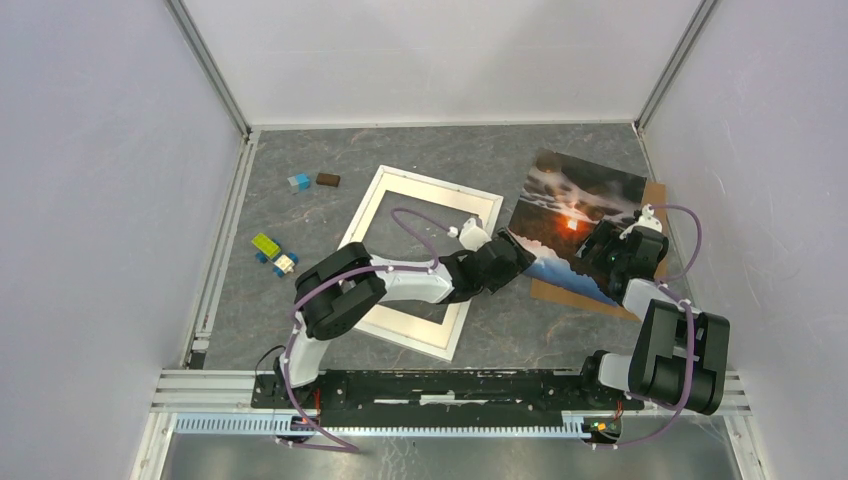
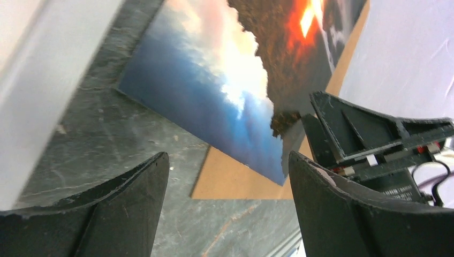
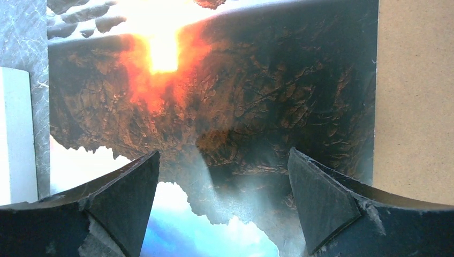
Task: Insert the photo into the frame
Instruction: Pick up the photo at the center of the board.
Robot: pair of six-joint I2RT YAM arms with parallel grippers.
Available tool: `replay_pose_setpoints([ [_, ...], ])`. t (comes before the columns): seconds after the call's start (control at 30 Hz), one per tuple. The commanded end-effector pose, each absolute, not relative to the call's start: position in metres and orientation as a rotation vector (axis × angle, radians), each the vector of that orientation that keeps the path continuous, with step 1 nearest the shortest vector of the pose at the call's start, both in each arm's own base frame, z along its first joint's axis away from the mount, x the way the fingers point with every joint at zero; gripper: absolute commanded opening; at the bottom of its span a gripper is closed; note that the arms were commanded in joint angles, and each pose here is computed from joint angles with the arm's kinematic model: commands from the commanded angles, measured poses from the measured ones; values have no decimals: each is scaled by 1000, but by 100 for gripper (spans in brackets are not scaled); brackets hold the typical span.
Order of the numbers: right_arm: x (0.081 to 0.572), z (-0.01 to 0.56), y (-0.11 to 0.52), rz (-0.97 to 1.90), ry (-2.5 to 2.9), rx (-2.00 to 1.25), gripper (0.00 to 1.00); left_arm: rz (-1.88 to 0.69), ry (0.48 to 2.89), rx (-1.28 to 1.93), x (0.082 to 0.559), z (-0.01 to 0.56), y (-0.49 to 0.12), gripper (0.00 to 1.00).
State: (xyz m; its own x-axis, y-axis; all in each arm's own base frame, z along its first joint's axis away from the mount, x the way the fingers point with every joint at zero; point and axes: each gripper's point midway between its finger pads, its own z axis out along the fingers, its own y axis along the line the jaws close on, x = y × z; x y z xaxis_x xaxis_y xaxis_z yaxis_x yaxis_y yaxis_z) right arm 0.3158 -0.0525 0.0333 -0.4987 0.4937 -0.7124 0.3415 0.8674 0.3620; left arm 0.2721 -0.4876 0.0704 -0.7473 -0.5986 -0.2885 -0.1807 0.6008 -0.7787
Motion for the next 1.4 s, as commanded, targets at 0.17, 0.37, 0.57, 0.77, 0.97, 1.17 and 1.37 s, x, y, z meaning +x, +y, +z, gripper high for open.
replay_pose_setpoints([
  [0.17, 297, 12, -37, 290, 2220, 639, 94, -1016, 2144, -838, 288, 55, -478, 88],
  [0.37, 295, 12, -39, 274, 2220, 638, 94, -991, 2081, -846, 297, 45, -473, 83],
  [0.57, 297, 15, -45, 236, 2219, 635, 93, -1032, 2027, -837, 307, 42, -478, 76],
  [0.77, 297, 14, -46, 227, 2230, 627, 93, -1147, 1985, -833, 308, 45, -484, 67],
  [0.97, 294, 9, -47, 216, 2253, 632, 93, -1200, 1958, -840, 316, 46, -481, 64],
  [1.17, 293, 12, -52, 177, 2243, 625, 93, -1237, 1923, -872, 330, 50, -479, 59],
  [1.37, 288, 1, -50, 183, 2282, 634, 93, -1309, 1923, -928, 339, 54, -495, 57],
])
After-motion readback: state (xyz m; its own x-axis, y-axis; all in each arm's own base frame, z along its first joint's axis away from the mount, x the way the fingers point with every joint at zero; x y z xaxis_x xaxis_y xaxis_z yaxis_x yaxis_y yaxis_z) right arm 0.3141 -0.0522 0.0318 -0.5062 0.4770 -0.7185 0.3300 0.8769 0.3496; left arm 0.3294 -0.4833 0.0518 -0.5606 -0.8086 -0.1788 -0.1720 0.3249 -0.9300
